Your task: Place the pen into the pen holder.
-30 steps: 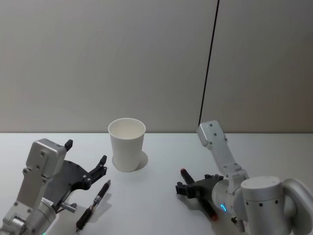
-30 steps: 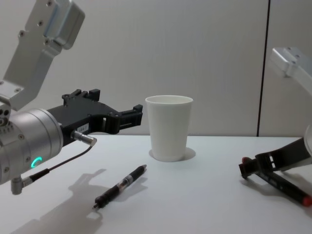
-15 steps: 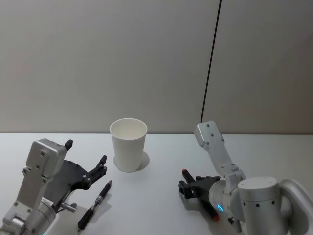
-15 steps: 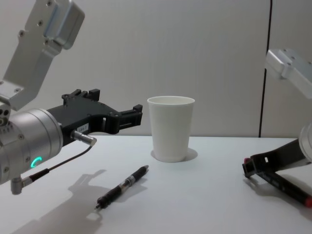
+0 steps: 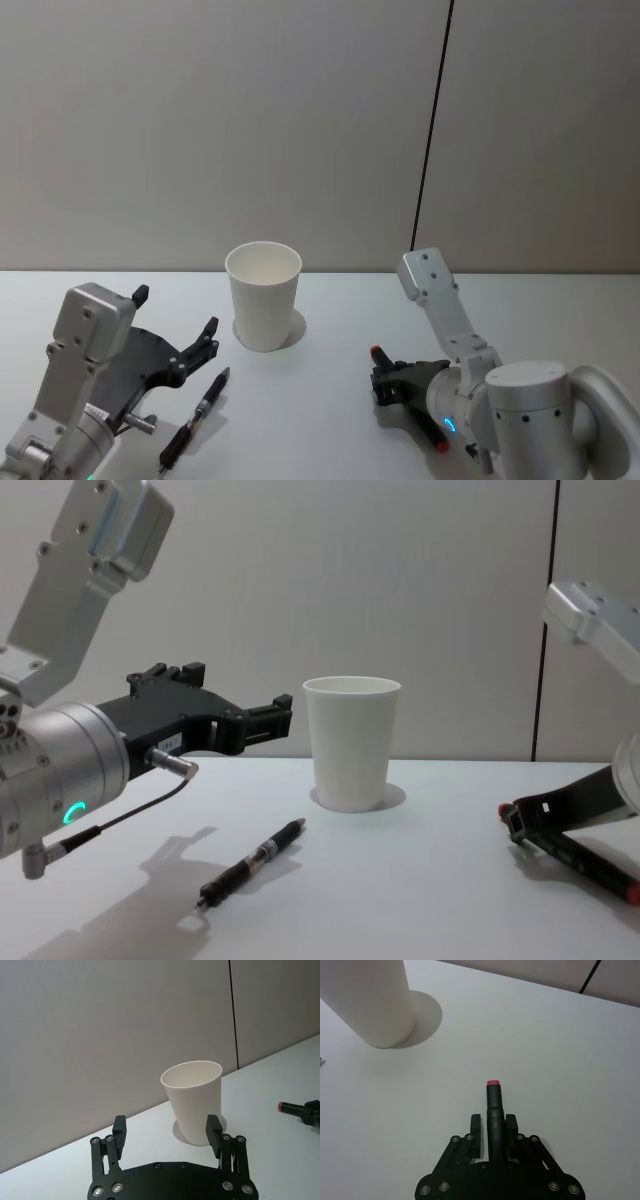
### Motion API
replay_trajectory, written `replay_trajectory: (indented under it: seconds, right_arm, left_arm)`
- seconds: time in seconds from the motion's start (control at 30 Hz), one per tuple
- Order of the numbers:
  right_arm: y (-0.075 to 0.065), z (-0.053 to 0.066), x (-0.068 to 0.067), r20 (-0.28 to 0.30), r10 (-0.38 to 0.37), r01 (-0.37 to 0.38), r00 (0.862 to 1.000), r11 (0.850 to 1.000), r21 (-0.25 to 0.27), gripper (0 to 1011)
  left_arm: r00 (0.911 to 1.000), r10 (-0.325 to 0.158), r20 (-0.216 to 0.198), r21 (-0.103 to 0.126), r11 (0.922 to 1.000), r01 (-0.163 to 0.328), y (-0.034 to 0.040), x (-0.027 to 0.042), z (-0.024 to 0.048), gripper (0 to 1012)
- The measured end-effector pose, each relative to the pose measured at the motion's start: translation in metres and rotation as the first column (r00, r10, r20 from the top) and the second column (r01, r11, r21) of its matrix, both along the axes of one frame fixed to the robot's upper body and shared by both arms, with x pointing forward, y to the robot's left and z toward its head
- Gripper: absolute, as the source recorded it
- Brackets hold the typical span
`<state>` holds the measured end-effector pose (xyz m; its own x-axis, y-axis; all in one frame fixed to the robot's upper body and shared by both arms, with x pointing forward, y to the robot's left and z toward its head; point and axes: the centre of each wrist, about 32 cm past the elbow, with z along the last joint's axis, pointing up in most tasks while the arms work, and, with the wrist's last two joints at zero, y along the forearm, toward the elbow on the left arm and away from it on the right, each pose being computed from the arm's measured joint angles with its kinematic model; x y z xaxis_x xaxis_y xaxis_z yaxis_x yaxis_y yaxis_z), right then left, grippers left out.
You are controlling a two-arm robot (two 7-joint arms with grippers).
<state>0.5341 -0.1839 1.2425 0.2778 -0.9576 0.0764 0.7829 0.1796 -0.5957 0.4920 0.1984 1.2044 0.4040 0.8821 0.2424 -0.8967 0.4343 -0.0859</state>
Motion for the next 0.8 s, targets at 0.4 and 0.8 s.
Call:
replay_trajectory:
  seconds: [0.4,0.8]
  right_arm:
    - [0.0002,-0.0004,0.0001,-0.001,0.0,0.0,1.0,1.0,0.0,207]
    - [0.0002,-0.0008,0.0,-0.002,-0.001,0.001,1.0,1.0,0.0,207]
  left_arm:
    - [1.0,0.0,0.0,0.0,1.0,0.0,0.0,0.0,0.0,1003]
    - [1.0,0.0,0.0,0.0,1.0,0.0,0.0,0.0,0.0,1003]
